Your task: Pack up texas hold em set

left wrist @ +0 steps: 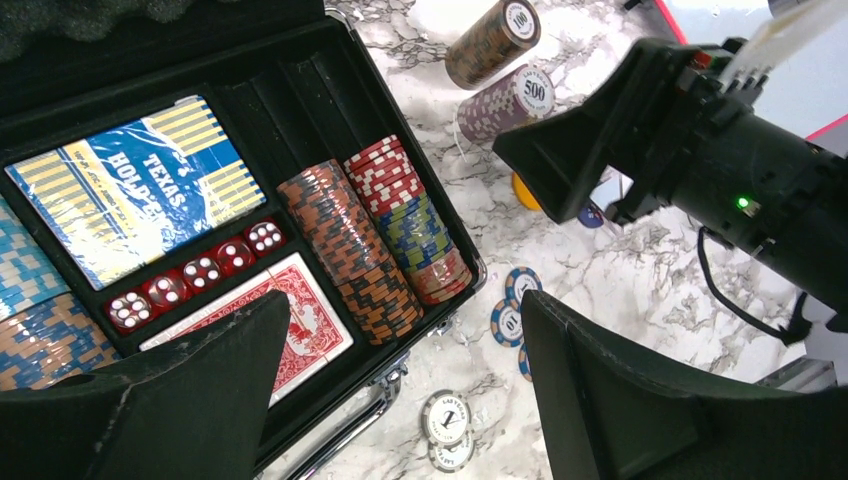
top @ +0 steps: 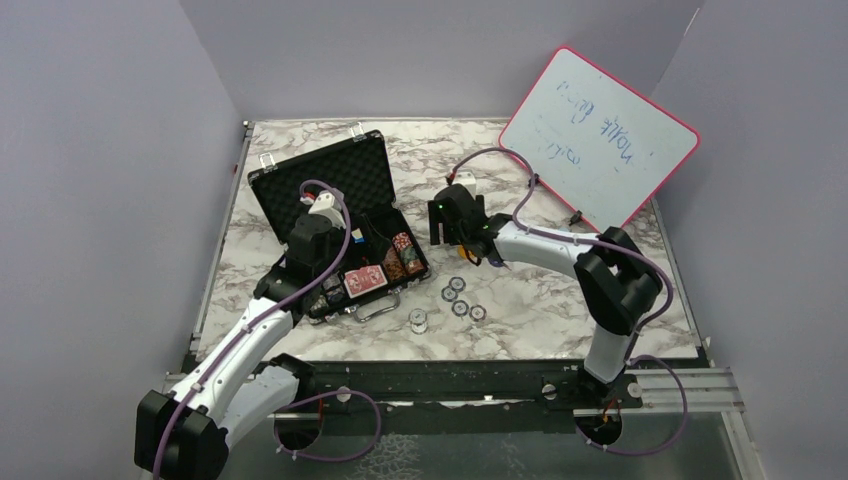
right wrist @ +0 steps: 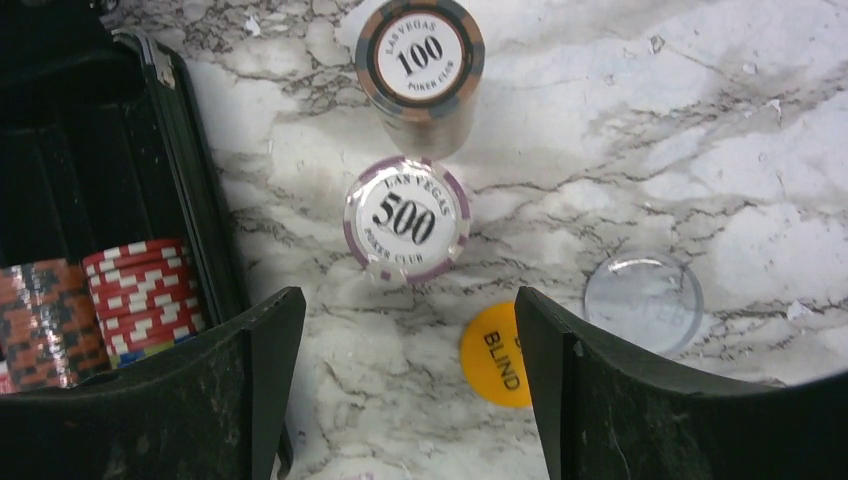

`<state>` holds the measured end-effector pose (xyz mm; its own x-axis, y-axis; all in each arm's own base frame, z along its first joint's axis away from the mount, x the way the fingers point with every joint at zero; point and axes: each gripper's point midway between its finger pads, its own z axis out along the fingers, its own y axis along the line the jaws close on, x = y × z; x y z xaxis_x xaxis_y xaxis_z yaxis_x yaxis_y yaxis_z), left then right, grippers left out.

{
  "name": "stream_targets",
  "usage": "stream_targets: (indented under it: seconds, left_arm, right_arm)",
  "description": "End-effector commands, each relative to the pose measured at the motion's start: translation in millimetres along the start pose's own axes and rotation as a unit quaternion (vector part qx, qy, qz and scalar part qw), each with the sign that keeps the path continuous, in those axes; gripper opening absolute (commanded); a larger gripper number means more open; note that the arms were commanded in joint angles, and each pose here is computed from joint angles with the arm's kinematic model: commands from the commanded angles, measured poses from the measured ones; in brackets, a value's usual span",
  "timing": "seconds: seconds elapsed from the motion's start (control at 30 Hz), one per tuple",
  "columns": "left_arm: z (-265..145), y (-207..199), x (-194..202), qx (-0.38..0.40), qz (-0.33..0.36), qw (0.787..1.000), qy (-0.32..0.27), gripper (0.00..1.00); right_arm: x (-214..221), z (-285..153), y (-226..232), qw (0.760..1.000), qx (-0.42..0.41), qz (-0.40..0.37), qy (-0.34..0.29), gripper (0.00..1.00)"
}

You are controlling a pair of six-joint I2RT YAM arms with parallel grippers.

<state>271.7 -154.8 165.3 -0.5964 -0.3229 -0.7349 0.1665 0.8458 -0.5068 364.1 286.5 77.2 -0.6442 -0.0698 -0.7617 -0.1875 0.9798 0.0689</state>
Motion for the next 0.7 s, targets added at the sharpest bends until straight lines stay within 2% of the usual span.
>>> stream_targets:
  seconds: [0.0,0.2,0.4,0.6,0.67]
  left_arm:
    - [-2,-7,-6,0.020,0.000,1.000,-0.012,0.88]
    - [2,-4,-10,0.008,0.005,1.000,-0.015,0.88]
    - [8,-1,-7,0.004,0.006,1.000,-0.009,0.88]
    - [8,-2,-8,0.003,0.009,1.000,-0.007,0.88]
    - [7,-2,-9,0.003,0.009,1.000,-0.009,0.88]
  right_arm:
    - [-18,23,5,0.999,0.014,-0.002,-0.032,0.77]
    - [-14,35,10,0.999,0.007,-0.012,-0.029,0.62]
    - [-18,35,6,0.999,0.017,-0.017,-0.041,0.55]
    - [-30,21,7,0.998,0.002,-0.024,-0.059,0.34]
    - [-34,11,7,0.998,-0.008,-0.026,-0.062,0.31]
